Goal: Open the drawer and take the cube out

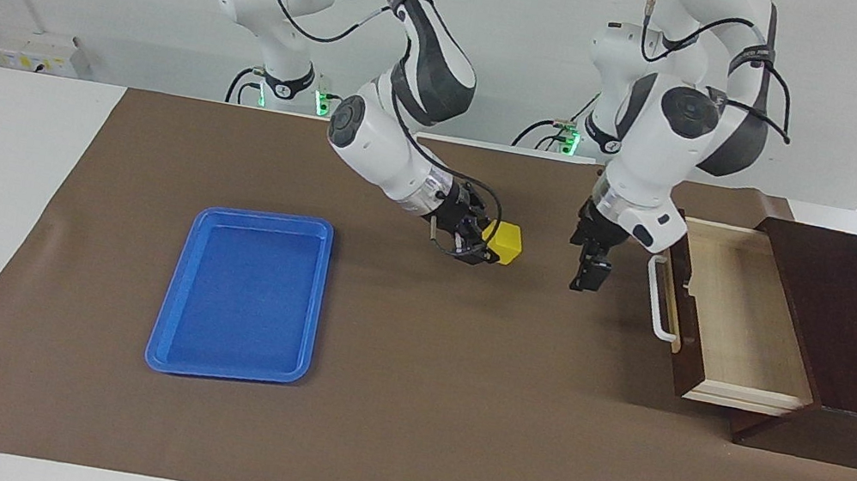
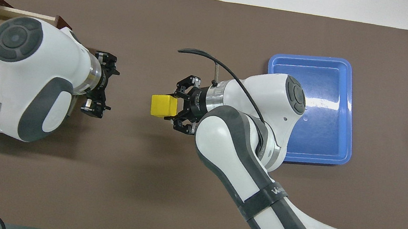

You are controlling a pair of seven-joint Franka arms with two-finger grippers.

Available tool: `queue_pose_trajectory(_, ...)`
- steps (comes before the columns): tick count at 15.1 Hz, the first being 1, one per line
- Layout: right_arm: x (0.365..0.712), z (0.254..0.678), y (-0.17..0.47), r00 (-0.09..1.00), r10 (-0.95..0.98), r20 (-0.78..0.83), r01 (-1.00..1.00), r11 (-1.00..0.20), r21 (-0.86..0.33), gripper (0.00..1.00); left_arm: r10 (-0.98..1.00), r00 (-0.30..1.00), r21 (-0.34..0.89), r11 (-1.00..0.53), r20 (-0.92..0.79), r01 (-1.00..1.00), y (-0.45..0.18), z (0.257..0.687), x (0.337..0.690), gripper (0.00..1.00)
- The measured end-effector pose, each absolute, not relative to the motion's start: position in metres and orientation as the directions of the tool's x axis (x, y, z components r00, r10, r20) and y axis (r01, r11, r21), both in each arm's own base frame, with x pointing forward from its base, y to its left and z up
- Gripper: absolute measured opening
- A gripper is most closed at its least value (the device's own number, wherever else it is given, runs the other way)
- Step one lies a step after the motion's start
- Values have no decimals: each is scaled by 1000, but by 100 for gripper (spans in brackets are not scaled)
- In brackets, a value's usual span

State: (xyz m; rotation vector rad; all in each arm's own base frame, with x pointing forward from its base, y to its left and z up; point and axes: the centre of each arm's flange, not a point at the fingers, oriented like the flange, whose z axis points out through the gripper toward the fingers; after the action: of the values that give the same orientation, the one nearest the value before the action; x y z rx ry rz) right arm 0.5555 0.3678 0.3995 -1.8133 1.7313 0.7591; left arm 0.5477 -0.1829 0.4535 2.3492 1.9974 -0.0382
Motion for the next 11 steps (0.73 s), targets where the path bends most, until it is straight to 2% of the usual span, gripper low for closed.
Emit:
queue_pose_trajectory(5, 576, 401, 330, 29, -698, -715, -997, -70, 28, 56, 969, 247, 73, -247, 8, 966, -106, 426, 566, 100)
queue_pose_trajectory(9, 619, 401, 205, 37, -659, -751, -995, -96, 35, 56, 960, 279, 118, -281, 35, 952, -47, 421, 577, 100)
queue_pose_trajectory(11, 630, 397, 133, 49, -633, -773, -994, -104, 23, 56, 954, 296, 125, -299, 45, 946, -18, 423, 579, 100)
